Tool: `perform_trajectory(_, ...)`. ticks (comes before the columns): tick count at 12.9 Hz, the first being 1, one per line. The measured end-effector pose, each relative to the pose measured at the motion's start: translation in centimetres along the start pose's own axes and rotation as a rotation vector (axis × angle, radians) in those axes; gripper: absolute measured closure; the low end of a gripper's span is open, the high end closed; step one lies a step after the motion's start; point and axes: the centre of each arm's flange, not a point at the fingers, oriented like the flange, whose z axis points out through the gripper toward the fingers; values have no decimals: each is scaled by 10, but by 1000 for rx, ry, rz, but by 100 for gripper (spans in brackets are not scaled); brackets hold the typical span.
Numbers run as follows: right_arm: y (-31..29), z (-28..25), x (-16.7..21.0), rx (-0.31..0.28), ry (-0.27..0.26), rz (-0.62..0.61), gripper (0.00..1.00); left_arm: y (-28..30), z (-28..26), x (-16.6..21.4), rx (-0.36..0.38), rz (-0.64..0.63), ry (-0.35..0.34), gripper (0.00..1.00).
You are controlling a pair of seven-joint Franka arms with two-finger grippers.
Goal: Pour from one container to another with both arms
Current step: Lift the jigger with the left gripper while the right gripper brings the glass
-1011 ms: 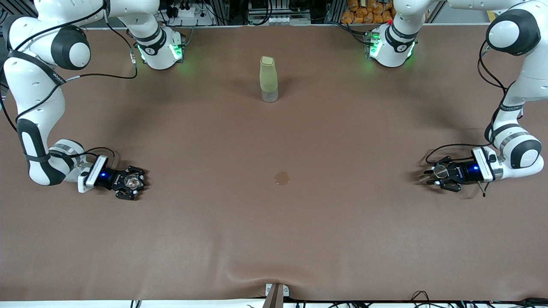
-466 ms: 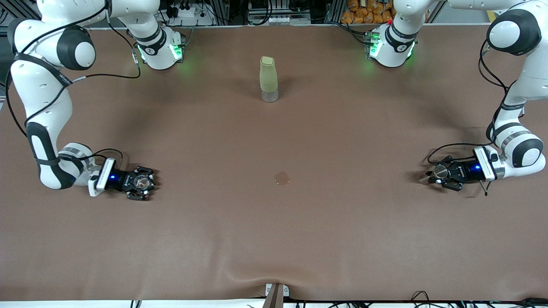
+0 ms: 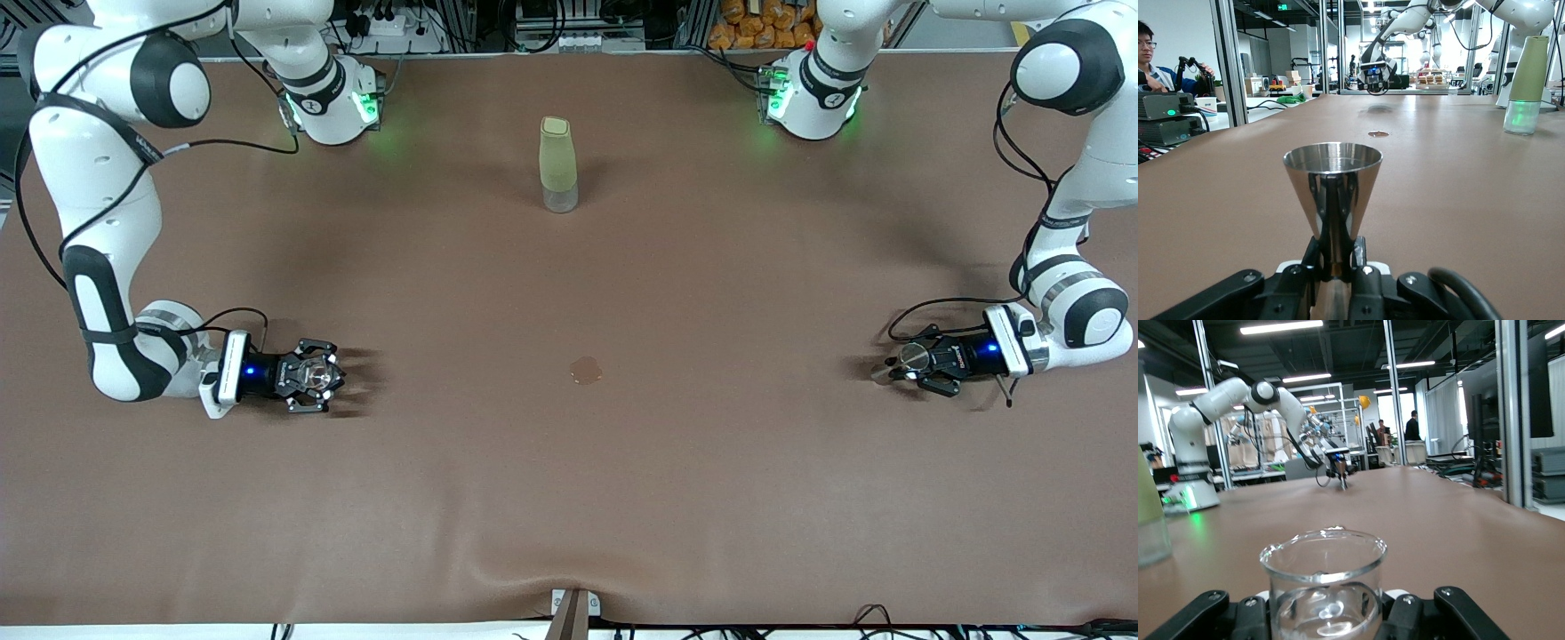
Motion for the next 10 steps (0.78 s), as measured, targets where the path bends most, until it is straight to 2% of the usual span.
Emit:
perform_trajectory(5, -28, 35, 85, 35, 10, 70, 85, -6, 1, 6, 2, -69, 1, 79)
perform_trajectory(10, -53, 59, 199, 57, -3, 27, 85, -54, 31, 72, -40, 18, 1, 79)
